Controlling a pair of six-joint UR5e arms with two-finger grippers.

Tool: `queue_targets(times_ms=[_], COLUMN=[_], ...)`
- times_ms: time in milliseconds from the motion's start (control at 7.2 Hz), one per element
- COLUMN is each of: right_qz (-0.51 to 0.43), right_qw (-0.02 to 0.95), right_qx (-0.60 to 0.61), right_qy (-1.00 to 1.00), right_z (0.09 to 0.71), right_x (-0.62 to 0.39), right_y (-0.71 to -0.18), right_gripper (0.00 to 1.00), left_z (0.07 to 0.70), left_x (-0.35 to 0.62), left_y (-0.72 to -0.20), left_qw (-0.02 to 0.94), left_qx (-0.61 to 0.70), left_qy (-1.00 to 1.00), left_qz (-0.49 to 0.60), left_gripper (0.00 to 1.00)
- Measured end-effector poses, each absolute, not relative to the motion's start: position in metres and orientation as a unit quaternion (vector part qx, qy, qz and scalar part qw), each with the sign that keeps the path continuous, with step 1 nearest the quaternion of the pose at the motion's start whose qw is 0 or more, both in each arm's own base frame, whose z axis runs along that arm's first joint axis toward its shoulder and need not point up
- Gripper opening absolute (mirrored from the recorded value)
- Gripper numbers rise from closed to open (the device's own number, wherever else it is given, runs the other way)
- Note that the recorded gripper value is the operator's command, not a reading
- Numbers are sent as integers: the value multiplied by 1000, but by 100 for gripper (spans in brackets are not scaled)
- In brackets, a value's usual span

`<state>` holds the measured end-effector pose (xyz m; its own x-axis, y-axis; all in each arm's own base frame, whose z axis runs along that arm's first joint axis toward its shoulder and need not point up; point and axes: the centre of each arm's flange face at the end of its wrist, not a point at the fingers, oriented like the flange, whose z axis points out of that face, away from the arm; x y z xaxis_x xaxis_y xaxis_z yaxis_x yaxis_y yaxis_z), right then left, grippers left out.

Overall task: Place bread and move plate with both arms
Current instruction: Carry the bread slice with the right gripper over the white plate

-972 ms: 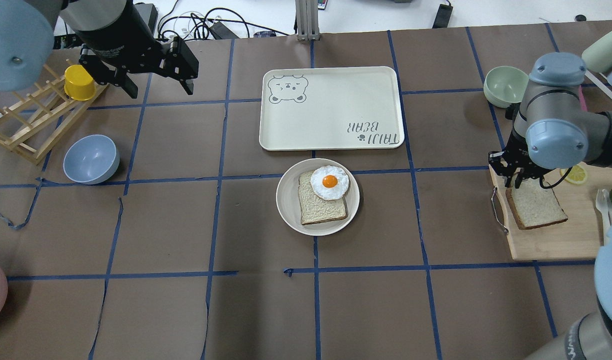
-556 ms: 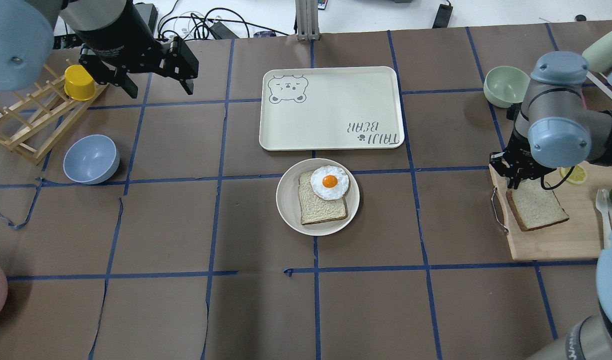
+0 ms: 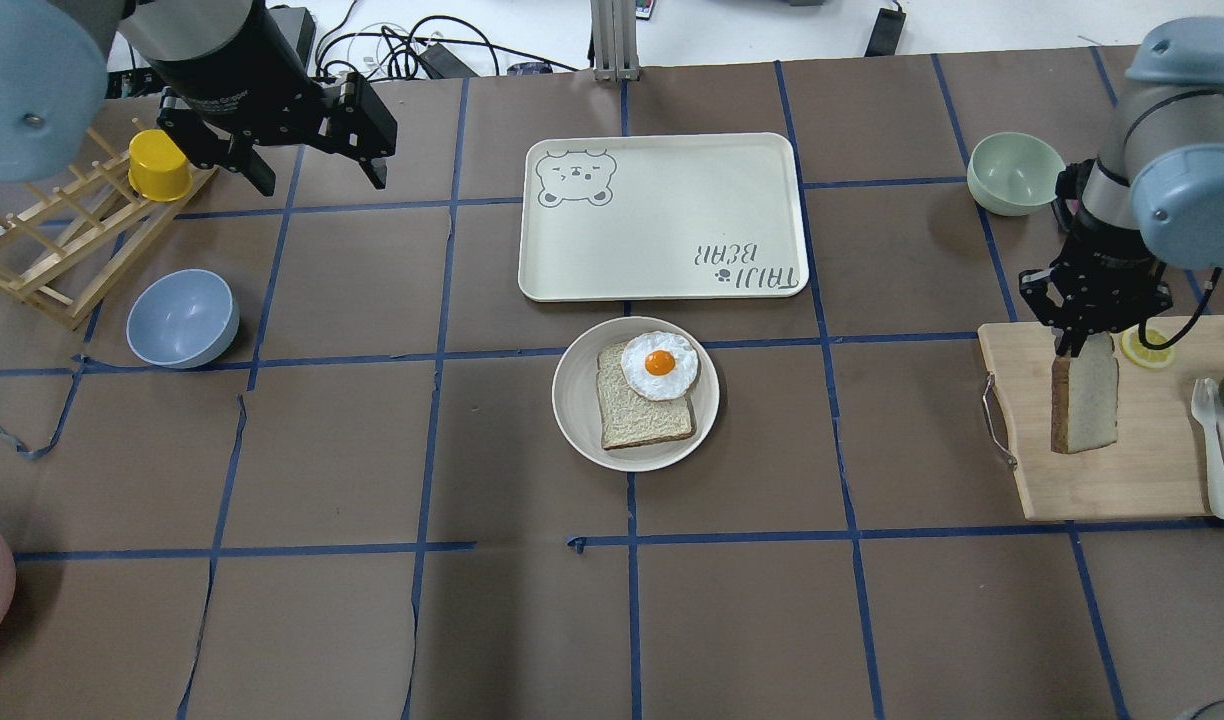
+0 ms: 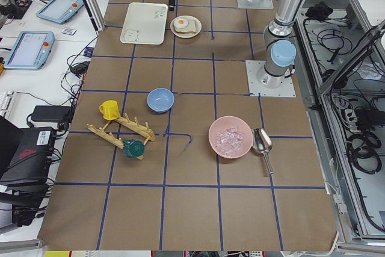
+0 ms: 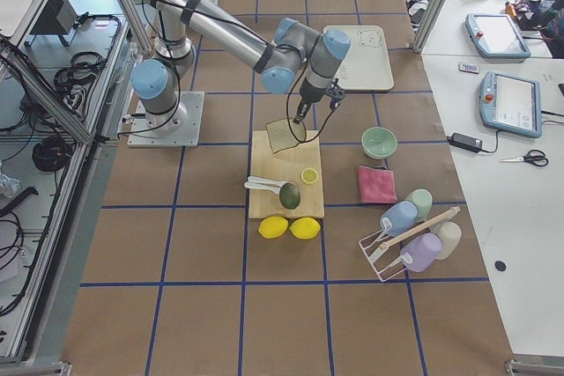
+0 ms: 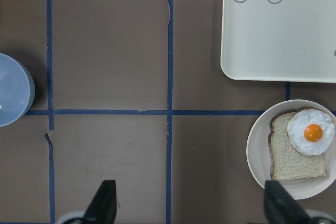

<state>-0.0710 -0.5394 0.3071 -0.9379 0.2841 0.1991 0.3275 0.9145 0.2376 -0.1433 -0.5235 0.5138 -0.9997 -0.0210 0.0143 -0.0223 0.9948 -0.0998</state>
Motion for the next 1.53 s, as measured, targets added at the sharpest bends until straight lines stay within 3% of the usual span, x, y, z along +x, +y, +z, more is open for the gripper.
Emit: queue_targets(times_ms=[278, 556, 1111, 1528], right_qz=[-136, -123, -82, -81], right_qw=[68, 60, 33, 34], right_qx=[-179, -227, -327, -309], right_qy=[-972, -964, -941, -947], right_z=[363, 379, 341, 317], right_x=[-36, 64, 250, 325], right_y=[-560, -566, -563, -557], right_gripper=[0, 0, 0, 0], left_z=[514, 515, 514, 513], left_x=[-143, -143, -141, -141], left_y=[-523, -523, -524, -524], left_qw=[7, 6, 6, 7], left_qx=[11, 12, 13, 12], left_qy=[-999, -999, -999, -999], left_qz=[51, 51, 51, 50], left_gripper=[100, 100, 100, 100])
